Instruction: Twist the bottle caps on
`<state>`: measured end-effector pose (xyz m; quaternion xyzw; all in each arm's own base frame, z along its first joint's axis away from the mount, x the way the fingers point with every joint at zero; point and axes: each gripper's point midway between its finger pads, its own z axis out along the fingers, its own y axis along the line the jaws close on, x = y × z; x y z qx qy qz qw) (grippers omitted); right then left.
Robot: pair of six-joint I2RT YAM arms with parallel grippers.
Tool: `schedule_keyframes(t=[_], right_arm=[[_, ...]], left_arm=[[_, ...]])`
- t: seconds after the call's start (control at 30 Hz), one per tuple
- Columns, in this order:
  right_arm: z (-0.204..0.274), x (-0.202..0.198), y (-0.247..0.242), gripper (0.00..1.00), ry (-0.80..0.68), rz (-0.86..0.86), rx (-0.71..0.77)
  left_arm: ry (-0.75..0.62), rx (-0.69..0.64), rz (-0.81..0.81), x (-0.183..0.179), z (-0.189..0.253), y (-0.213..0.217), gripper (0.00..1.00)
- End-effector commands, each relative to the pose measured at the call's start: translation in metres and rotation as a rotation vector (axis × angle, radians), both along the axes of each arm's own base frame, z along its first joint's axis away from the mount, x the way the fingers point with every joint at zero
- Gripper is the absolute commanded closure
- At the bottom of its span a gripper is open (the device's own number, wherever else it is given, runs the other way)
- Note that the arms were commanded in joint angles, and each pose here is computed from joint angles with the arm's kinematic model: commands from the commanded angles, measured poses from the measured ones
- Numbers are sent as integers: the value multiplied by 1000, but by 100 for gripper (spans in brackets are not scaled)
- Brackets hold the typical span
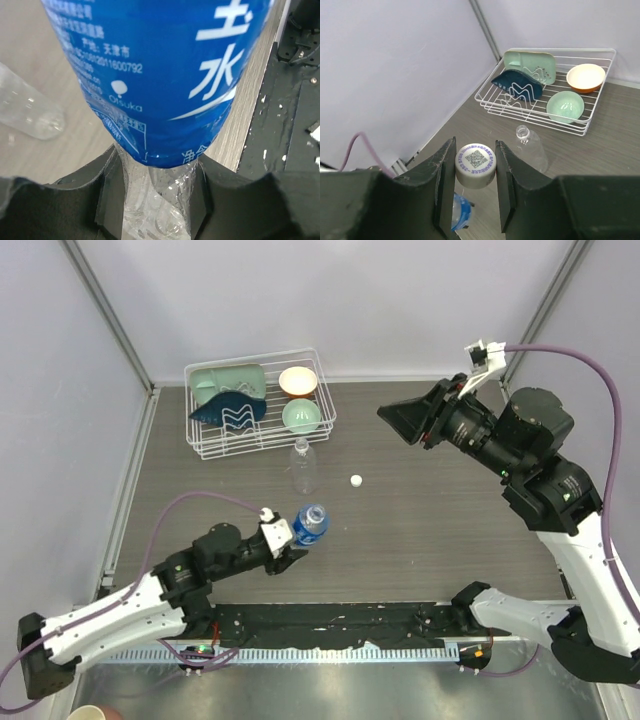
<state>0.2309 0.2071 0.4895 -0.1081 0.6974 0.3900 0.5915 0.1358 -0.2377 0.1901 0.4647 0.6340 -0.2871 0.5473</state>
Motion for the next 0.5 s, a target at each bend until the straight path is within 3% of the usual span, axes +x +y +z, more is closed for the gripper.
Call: schedule_keyframes(t=[0.0, 0.2, 0.47], right_arm=[[10, -19, 16, 92, -145, 156, -15], [-16, -9, 33, 92, -149, 200, -86], [-24, -11, 54, 92, -164, 265, -94]], left_arm=[[32, -433, 93, 22, 94, -30, 95], [167, -542, -1, 17, 123, -65, 91], [262, -488, -112, 5, 108, -91, 81]])
